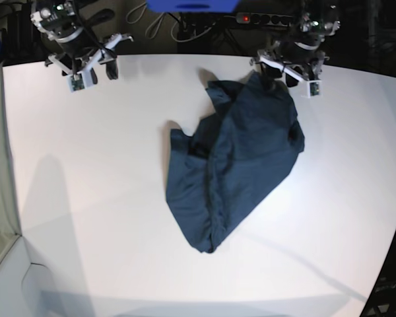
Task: Layout the t-shirt on the table in an organized manner, then fold the t-shirt properly
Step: 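Move both grippers out over the table toward the navy t-shirt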
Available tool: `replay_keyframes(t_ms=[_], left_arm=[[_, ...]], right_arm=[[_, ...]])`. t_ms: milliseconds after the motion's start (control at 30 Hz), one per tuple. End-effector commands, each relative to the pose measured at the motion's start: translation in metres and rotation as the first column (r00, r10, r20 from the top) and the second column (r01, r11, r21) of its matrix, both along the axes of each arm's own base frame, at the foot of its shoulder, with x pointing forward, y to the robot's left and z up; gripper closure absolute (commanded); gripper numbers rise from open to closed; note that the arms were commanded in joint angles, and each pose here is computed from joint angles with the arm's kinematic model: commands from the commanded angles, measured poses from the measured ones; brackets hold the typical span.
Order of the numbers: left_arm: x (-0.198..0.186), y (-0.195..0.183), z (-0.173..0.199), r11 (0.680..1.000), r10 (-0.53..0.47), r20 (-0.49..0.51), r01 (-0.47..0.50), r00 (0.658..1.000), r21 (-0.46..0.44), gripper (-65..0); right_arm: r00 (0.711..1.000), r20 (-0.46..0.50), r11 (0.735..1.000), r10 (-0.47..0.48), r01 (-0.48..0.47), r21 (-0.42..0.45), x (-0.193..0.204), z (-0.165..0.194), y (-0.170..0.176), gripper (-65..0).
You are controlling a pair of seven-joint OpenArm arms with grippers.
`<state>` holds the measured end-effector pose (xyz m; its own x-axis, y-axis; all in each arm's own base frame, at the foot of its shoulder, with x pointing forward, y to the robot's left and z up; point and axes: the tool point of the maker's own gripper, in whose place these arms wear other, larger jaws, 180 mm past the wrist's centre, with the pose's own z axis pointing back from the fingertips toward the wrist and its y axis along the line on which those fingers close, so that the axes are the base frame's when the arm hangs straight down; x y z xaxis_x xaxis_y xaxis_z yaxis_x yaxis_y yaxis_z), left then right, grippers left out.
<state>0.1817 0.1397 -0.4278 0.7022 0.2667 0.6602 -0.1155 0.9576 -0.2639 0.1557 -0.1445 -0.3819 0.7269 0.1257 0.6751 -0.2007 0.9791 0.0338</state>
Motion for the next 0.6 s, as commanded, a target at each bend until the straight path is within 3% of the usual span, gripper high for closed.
replay_keyframes(t_ms=[0, 233, 333, 400, 500, 567], left_arm=[[0.003, 0.0011, -0.0006, 1.0, 0.0, -0.007, 0.0, 1.0, 0.0, -33.9], [0.0051, -0.0044, -0.005, 1.0, 0.009, -0.013, -0.009, 1.0, -0.019, -32.5], [0.0052, -0.0063, -0.0039, 1.0, 0.004, -0.01, -0.005, 1.0, -0.021, -17.2], [0.0047, -0.0054, -0.0043, 1.0, 0.006, -0.014, -0.006, 1.0, -0.02, 0.0], [0.002, -0.0044, -0.0048, 1.0, 0.007, -0.02, -0.008, 1.0, -0.019, -2.7], [0.0053, -0.0049, 0.0032, 1.0, 0.002, 0.001, -0.002, 1.0, -0.018, 0.0]], right_arm=[[1.0, 0.028, 1.0, 0.007, -0.008, 0.005, 0.0032, 0.007, 0.0006, -28.4], [0.999, 0.034, 1.0, 0.007, -0.007, 0.005, 0.0058, 0.0077, 0.0004, -28.4], [0.999, 0.034, 1.0, 0.007, -0.007, 0.005, 0.0058, 0.0077, 0.0004, -28.4], [0.999, 0.036, 1.0, 0.009, -0.009, 0.006, 0.006, 0.0082, 0.0008, -28.3], [0.999, 0.044, 1.0, 0.012, -0.012, 0.011, 0.007, 0.0093, 0.0025, -28.1], [0.998, 0.058, 1.0, 0.016, -0.016, 0.015, 0.0113, 0.0118, 0.0041, -26.3]])
